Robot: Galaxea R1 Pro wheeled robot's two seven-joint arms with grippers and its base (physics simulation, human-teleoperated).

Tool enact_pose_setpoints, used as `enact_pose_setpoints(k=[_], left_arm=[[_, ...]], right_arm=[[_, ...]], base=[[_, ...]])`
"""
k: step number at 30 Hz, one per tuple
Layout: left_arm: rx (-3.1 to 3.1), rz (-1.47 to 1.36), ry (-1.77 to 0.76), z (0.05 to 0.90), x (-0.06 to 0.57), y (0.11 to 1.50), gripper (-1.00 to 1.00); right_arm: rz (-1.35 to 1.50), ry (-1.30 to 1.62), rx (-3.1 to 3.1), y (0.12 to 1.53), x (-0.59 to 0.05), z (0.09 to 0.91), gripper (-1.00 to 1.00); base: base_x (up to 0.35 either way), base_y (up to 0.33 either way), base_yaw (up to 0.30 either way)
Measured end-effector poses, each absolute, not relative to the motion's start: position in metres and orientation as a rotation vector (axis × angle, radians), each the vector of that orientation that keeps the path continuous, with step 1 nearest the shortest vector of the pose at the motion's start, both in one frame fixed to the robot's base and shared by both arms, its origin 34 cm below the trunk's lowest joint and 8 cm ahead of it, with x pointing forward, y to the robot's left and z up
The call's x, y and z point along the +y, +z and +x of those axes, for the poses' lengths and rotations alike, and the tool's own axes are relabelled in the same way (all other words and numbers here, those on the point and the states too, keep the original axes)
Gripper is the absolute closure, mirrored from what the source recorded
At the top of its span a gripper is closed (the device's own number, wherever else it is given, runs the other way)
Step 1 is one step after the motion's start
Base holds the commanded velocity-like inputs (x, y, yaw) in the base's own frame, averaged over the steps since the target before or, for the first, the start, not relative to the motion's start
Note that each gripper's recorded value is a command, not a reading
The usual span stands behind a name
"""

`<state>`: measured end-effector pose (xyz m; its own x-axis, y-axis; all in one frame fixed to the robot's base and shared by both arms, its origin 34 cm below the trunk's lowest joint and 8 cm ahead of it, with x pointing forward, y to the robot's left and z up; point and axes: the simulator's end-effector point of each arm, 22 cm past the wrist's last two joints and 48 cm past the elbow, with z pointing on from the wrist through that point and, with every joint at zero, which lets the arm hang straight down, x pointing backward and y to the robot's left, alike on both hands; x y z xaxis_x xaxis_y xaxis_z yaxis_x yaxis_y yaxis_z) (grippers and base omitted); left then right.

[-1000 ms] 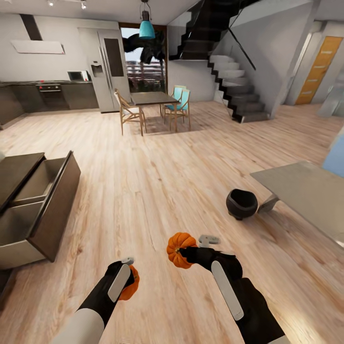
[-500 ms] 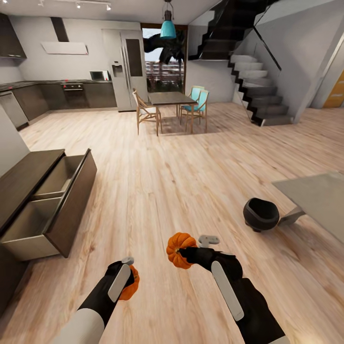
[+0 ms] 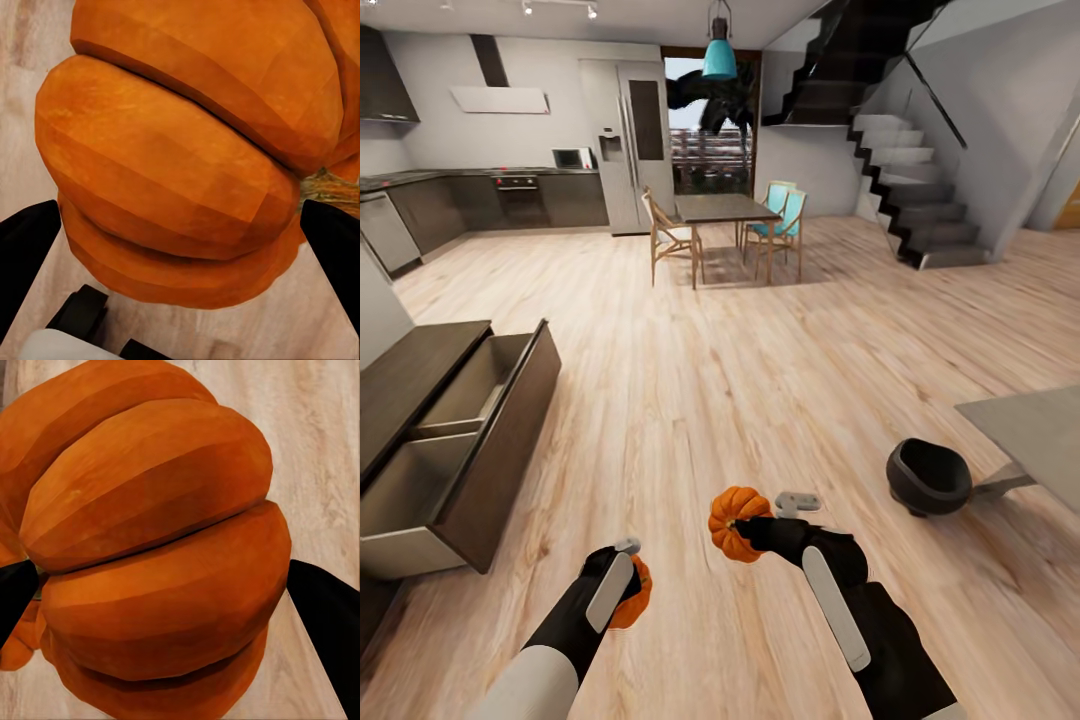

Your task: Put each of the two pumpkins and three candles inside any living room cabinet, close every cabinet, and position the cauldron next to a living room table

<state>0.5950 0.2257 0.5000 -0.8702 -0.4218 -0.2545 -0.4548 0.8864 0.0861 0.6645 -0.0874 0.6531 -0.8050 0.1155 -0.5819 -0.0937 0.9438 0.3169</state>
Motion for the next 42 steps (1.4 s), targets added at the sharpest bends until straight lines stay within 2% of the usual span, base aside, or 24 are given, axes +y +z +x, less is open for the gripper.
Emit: enact_pose_setpoints(k=[21, 42], left_arm=[[2.826, -0.664, 0.214, 0.5950, 0.2262, 0.5001, 1.00], [2.801, -0.677, 0.206, 0.6041, 0.2307, 0.5049, 1.00]], right_arm=[[0.015, 0.444, 2.463, 0.6547, -0.0866, 0.6652, 1.00], [0.018, 0.443, 2.453, 0.6576, -0.0880, 0.6670, 1.00]], base=[[0.350, 0.000, 0.277], [0.350, 0.000, 0.016]])
